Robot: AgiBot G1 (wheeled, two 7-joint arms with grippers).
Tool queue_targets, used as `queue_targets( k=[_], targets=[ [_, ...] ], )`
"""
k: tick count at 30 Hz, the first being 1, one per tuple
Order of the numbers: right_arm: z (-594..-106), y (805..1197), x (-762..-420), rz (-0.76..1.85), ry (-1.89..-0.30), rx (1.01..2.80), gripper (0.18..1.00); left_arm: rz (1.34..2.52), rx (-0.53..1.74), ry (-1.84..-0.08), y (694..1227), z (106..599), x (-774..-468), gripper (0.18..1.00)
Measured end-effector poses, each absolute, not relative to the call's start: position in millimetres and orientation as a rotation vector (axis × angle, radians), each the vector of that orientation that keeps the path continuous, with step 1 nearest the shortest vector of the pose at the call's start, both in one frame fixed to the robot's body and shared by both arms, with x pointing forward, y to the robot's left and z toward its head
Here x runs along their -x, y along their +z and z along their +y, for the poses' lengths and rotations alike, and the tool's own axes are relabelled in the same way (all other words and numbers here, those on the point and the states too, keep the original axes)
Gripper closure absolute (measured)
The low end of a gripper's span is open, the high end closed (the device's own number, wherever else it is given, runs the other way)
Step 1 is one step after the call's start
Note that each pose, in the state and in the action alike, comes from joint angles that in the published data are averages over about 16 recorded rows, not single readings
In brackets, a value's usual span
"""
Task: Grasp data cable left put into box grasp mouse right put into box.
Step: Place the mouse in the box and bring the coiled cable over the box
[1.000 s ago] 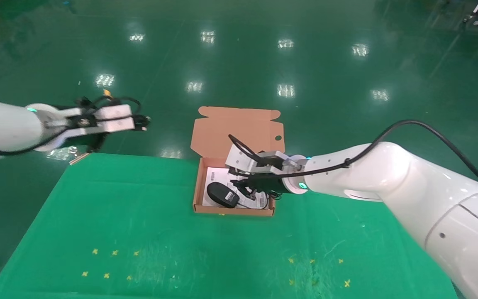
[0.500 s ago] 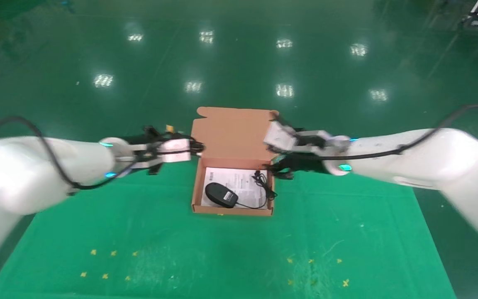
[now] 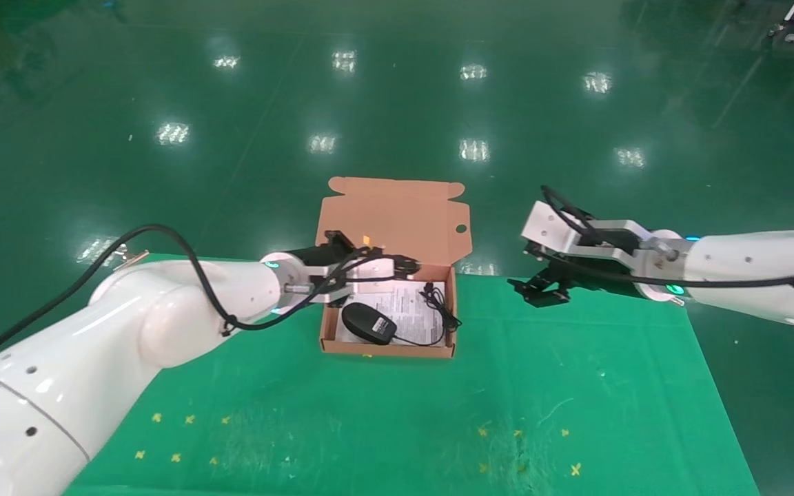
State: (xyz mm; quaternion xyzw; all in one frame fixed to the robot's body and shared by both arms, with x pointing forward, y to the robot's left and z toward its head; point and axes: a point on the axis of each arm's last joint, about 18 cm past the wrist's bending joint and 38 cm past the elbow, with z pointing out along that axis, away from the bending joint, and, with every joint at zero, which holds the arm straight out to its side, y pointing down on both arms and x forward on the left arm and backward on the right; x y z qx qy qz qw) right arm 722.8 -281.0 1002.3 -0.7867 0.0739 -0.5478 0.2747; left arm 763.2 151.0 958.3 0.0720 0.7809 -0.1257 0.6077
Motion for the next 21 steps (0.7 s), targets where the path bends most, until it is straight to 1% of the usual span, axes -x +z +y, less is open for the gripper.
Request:
queue_targets(
  k=[7,11,21],
  targets=[
    [-301.6,999.7,-705.5,0.228,-1.485,2.120,0.221,1.809,-0.232,-0.351,948.0,125.1,-763.2,0.918],
    [-307.7,998.1,-698.9,0.239,-1.489,2.124,0.195,1.816,-0.256,-0.376,944.6,115.7,-761.3,0.918],
    [-311.8,997.0,-693.6,0.246,-1.495,2.130,0.179,1.828,-0.278,-0.399,942.5,107.2,-758.7,0.907]
  ],
)
